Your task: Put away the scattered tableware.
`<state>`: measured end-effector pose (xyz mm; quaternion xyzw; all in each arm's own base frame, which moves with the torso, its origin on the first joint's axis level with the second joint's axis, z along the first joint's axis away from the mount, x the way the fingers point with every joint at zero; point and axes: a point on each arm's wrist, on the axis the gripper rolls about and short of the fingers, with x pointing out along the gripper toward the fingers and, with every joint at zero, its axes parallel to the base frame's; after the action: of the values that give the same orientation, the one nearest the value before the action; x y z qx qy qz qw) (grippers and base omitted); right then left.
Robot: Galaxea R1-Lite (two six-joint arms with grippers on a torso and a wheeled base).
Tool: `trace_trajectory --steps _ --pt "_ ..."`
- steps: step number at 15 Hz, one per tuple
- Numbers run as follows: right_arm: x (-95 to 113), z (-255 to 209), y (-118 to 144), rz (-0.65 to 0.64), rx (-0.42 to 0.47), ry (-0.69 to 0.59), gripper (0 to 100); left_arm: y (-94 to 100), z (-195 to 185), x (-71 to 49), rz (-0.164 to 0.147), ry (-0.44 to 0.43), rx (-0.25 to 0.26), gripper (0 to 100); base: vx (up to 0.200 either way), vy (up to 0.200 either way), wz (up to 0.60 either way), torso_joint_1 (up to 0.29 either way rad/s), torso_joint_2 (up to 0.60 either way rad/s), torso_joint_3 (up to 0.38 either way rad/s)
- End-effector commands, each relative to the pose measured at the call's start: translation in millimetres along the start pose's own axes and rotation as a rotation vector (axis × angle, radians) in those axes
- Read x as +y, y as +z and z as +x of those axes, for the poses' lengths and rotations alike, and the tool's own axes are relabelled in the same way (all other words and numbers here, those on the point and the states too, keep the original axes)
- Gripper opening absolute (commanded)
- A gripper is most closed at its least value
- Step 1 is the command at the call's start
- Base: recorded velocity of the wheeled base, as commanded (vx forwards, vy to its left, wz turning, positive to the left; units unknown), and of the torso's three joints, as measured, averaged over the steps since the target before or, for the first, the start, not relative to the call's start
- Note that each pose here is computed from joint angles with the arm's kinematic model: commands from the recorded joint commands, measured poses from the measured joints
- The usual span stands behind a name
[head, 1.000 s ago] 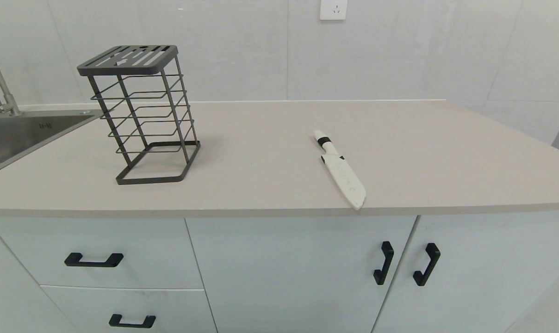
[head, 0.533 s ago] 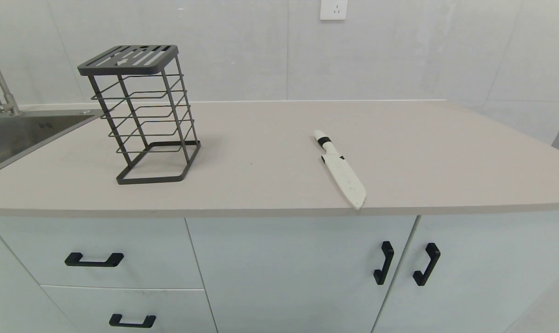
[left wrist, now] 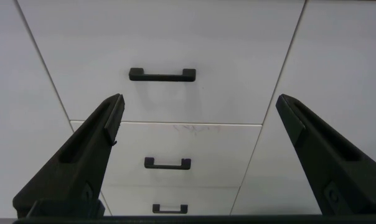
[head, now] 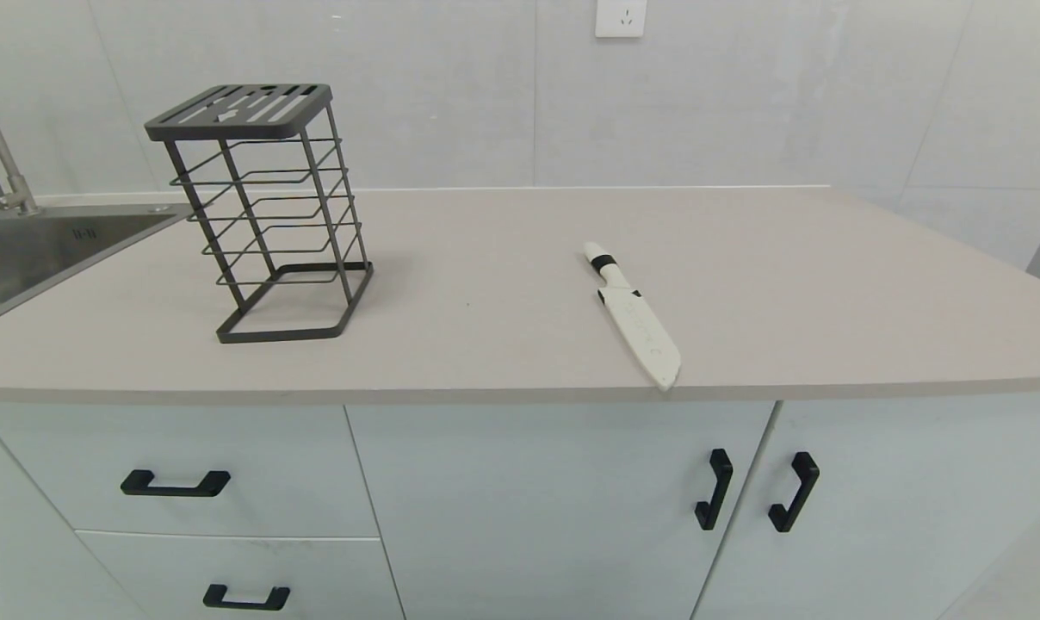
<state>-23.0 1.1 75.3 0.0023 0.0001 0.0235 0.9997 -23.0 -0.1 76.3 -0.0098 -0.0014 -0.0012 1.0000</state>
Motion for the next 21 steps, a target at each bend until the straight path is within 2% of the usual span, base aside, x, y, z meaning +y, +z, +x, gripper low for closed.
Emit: trace_trajectory --steps 1,2,9,12,21 --pt "0.0 0.1 0.1 0.0 0.002 0.001 0 -0.1 0.0 -0.1 0.01 -0.004 0.001 100 0.2 0.0 0.0 -0.002 0.0 0.002" --pt "0.0 0.1 0.1 0.0 0.002 0.001 0 -0.2 0.0 -0.1 0.02 -0.005 0.001 100 0.2 0.0 0.0 -0.007 0.0 0.017" --pt "0.0 0.1 0.1 0.0 0.002 0.001 0 -0.2 0.0 -0.1 0.013 -0.005 0.001 100 0.0 0.0 0.0 0.007 0.0 -0.002" --pt "0.0 0.1 0.1 0.0 0.002 0.001 0 0.0 0.0 -0.1 0.012 -0.005 0.0 100 -0.2 0.0 0.0 0.004 0.0 -0.001" --pt "0.0 0.1 0.1 -0.002 0.002 0.001 0 0.0 0.0 -0.1 0.012 -0.005 0.0 100 0.0 0.0 0.0 0.012 -0.02 -0.015"
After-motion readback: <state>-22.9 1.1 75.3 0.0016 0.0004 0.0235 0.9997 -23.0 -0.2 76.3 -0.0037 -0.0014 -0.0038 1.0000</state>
